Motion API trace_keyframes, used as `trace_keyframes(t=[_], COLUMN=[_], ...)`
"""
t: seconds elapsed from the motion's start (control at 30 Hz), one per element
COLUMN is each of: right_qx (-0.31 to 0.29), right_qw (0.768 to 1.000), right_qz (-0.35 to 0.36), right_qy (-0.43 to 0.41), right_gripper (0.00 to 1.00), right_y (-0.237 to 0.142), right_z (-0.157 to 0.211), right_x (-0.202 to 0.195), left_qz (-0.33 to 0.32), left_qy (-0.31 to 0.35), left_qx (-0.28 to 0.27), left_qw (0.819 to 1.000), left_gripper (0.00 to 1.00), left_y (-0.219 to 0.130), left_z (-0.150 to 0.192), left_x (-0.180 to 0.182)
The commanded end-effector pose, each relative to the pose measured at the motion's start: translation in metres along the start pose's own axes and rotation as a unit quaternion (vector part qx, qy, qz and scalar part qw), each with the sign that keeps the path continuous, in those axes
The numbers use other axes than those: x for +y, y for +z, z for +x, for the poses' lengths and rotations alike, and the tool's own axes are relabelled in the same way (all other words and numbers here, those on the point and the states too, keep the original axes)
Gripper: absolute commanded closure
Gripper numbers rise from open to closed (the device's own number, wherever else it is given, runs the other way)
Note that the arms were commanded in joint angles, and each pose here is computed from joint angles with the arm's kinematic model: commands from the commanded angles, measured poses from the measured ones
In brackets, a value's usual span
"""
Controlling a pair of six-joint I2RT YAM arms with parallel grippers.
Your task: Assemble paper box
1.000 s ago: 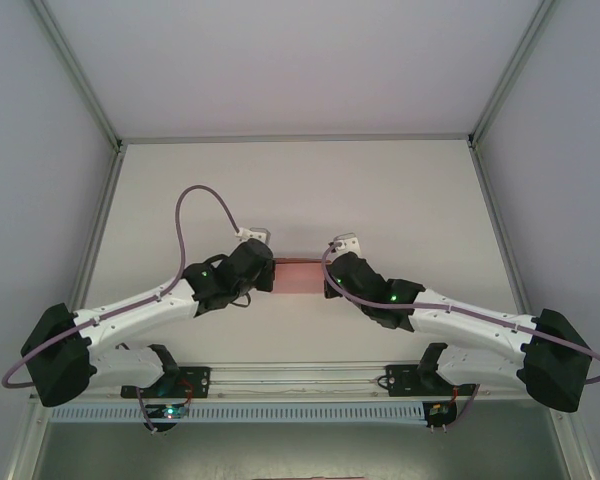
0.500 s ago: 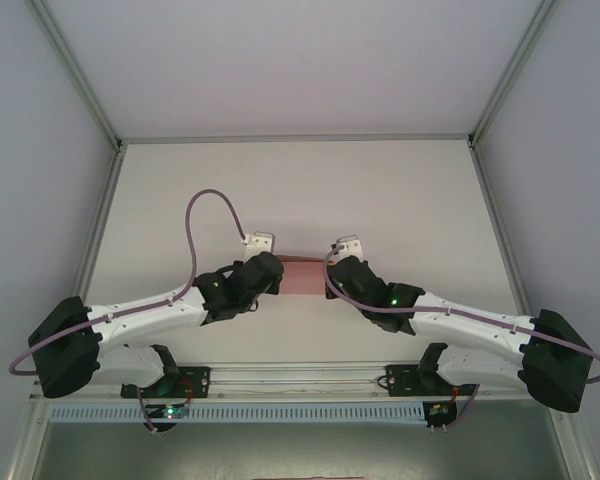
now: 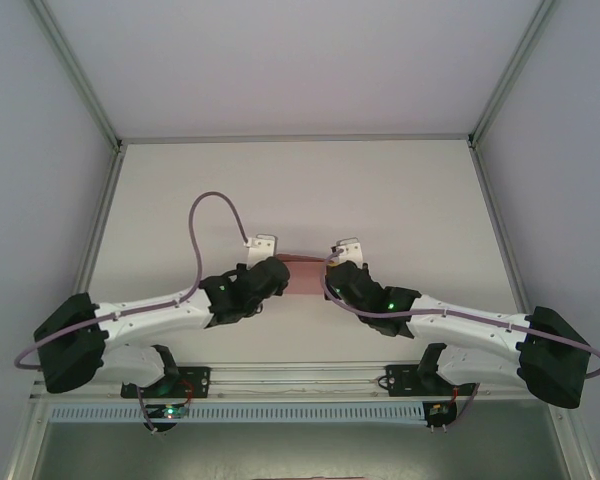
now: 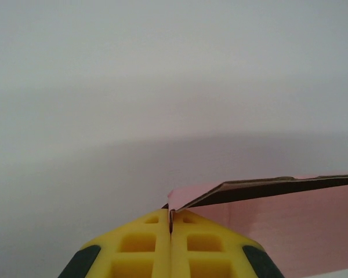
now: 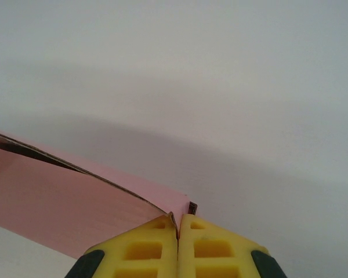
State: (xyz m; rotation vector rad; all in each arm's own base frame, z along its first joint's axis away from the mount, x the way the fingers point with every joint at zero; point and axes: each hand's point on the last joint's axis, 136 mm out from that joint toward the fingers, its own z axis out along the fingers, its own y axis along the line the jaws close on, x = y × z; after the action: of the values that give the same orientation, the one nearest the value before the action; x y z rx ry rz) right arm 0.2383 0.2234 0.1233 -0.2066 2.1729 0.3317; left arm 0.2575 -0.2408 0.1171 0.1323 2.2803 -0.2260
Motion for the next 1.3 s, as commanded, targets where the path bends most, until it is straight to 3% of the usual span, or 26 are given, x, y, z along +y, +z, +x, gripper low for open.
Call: trace_keyframes(t=[0.0, 0.2, 0.53, 0.8, 1.07, 1.27], right_qx=[0.031, 0.027, 0.006, 0.012, 0.036, 0.044], right_qw=[0.998, 0.999, 0.996, 0.996, 0.995, 0.993], right_qz=[-0.051, -0.037, -0.091, -0.087, -0.096, -0.107], right_qy=[-0.002, -0.003, -0.009, -0.016, -0.016, -0.025], right_gripper=[1.00, 1.00, 1.00, 1.00, 1.00, 1.00], right_y=[-0.001, -0.003, 0.001, 0.000, -0.003, -0.004], right_z=[0.019, 0.020, 0.031, 0.043, 0.064, 0.071], right_x=[0.021, 0.013, 0.026, 0.018, 0.011, 0.012], left_qz=[-0.033, -0.041, 0.026, -0.013, -0.010, 0.006], left_qy=[0.128, 0.126, 0.050, 0.078, 0.053, 0.056], left_qx=[0.179, 0.193, 0.123, 0.138, 0.162, 0.139], left_qw=[0.975, 0.972, 0.991, 0.987, 0.985, 0.989], left_gripper=[1.00, 1.00, 1.00, 1.00, 1.00, 1.00], left_y=[0.005, 0.001, 0.008, 0.013, 0.008, 0.003], left_z=[0.099, 0.111, 0.119, 0.136, 0.157, 0.139], left_x=[0.014, 0.022, 0.021, 0.040, 0.051, 0.042])
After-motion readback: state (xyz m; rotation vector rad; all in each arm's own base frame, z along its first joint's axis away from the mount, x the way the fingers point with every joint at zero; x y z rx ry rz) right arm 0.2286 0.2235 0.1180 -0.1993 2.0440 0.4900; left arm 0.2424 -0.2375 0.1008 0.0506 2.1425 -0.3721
